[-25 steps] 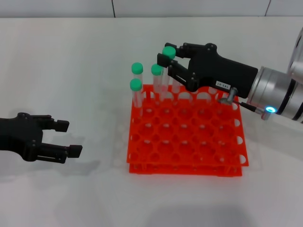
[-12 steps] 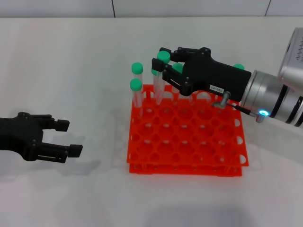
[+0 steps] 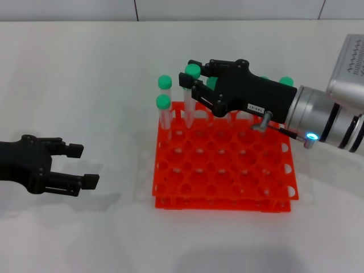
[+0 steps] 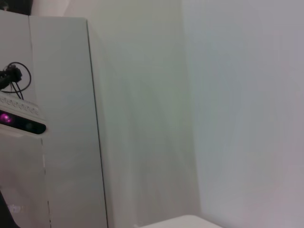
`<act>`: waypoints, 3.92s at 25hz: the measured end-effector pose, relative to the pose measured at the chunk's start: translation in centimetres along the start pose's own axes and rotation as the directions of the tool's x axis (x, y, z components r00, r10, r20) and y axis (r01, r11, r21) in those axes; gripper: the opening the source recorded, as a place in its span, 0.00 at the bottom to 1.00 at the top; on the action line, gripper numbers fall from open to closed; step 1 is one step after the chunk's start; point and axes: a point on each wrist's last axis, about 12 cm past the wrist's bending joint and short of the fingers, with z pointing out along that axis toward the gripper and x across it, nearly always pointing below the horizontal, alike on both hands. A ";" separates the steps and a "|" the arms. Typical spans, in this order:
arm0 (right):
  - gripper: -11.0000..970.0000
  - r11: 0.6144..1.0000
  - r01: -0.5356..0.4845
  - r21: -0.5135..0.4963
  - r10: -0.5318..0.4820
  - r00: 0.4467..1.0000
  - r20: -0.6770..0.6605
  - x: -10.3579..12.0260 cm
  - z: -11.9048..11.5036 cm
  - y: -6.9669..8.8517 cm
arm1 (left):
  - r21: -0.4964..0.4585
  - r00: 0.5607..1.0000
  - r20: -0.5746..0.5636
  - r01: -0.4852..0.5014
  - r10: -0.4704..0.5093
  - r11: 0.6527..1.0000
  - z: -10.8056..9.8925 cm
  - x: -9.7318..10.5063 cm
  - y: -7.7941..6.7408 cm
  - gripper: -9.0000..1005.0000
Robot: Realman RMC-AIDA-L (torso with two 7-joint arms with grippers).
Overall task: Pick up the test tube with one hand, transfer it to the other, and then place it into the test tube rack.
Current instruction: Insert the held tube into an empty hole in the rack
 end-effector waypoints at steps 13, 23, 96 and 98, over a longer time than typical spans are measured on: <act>0.28 1.000 0.002 -0.005 -0.002 1.000 -0.003 0.0 0.2 0.2 | 0.002 1.000 -0.001 -0.002 0.002 1.000 0.0 0.0 0.0 0.88; 0.28 1.000 -0.002 0.011 0.002 1.000 0.004 0.1 0.0 0.0 | 0.006 1.000 0.001 -0.009 0.009 1.000 0.1 -0.3 0.0 0.88; 0.28 0.999 0.025 0.039 -0.022 0.997 -0.074 2.1 -0.3 0.4 | 0.004 0.999 0.006 -0.032 0.032 0.999 0.2 -0.3 0.0 0.88; 0.28 0.999 0.024 0.040 -0.021 0.997 -0.074 2.2 -0.4 0.4 | 0.004 0.999 0.006 -0.032 0.032 0.999 0.2 -0.3 0.0 0.88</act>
